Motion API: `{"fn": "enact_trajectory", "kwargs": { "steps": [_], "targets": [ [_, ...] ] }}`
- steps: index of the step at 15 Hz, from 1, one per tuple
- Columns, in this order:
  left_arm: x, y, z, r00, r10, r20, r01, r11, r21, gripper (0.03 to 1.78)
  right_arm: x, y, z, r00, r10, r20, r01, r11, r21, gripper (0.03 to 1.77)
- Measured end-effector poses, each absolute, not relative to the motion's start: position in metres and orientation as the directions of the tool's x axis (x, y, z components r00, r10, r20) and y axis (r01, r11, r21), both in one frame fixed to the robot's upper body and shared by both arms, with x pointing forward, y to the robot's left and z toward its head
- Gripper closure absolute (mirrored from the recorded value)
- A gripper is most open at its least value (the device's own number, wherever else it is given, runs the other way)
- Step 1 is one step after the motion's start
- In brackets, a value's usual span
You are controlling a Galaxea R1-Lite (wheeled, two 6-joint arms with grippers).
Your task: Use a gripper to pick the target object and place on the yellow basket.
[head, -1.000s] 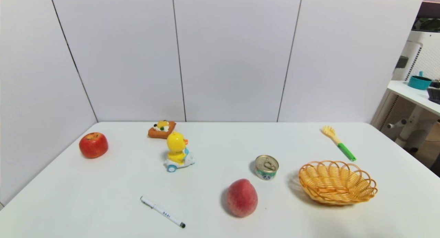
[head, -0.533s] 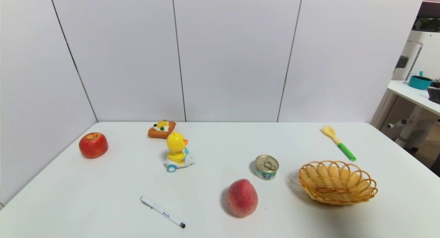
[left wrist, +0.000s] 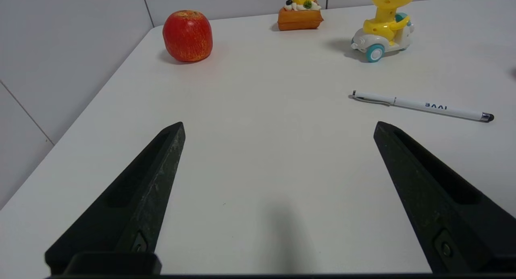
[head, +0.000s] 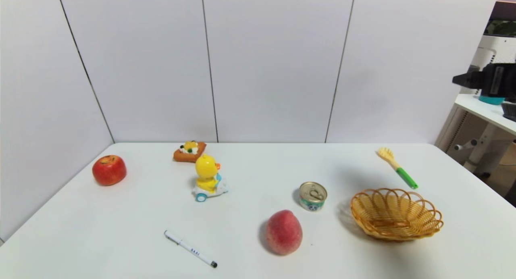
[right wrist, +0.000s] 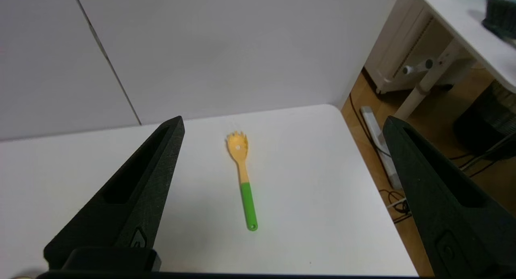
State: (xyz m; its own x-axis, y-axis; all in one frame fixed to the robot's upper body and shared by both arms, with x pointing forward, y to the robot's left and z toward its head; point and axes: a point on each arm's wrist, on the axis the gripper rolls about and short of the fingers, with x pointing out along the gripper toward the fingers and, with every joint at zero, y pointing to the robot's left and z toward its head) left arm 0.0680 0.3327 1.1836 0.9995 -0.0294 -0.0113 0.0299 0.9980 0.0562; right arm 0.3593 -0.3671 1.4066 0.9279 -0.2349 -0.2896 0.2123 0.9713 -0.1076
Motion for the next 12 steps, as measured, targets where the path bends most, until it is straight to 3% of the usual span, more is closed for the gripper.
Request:
{"fn": "enact_trajectory", "kwargs": {
  "steps": [5, 12],
  "targets": [
    [0.068, 0.333, 1.184, 1.0, -0.029, -0.011, 0.03, 0.998, 0.056, 0.12, 0.409, -0.372, 1.356, 0.859, -0.199, -0.472, 0.134, 0.977, -0.168, 0.1],
    [0.068, 0.333, 1.184, 1.0, -0.029, -0.011, 0.03, 0.998, 0.056, 0.12, 0.467, -0.379, 1.301, 0.783, -0.199, -0.59, 0.124, 0.978, -0.166, 0.1]
  ]
}}
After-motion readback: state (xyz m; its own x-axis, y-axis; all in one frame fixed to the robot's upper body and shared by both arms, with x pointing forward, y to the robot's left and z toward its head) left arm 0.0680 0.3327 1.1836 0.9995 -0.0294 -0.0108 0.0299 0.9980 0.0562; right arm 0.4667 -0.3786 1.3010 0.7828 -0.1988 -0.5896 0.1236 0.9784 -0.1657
